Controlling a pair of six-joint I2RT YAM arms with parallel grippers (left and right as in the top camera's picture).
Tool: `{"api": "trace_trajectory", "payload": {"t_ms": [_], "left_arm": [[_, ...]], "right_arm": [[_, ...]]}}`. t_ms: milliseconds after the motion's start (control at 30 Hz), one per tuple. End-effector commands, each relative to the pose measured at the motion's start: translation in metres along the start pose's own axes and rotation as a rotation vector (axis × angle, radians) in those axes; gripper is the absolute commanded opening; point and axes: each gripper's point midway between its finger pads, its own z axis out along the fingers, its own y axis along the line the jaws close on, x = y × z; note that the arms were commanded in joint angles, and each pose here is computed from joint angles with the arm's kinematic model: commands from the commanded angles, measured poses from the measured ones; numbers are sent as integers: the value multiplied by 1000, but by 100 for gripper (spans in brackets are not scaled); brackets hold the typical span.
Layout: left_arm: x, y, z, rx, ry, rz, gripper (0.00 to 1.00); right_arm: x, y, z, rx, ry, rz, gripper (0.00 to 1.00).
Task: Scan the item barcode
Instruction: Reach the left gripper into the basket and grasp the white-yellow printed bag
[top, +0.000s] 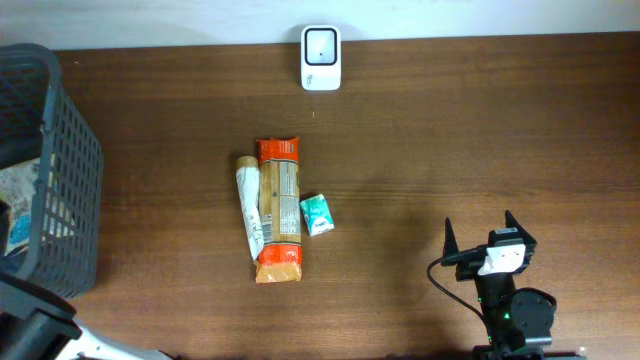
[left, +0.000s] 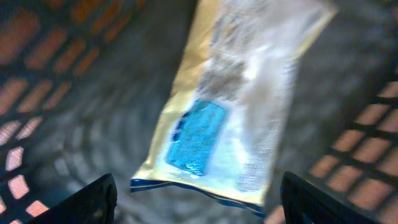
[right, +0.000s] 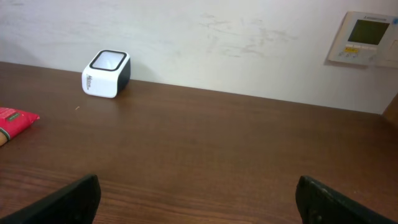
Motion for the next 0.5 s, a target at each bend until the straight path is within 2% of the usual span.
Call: {"api": "trace_trajectory", "payload": {"t_ms": [0, 133, 300, 367, 467], "left_arm": [[23, 10, 36, 25, 44, -3, 89], [40, 15, 69, 24, 60, -6, 94], [59, 18, 100, 27, 81, -11, 94], [60, 19, 105, 25, 69, -8, 91], [55, 20, 107, 22, 44, -3, 80]], "right_arm": [[3, 0, 0, 1, 3, -3, 99], [3, 0, 0, 0, 3, -3, 99], [3, 0, 0, 0, 3, -3, 99], [3, 0, 0, 1, 3, -3, 99], [3, 0, 0, 1, 3, -3, 99]]}}
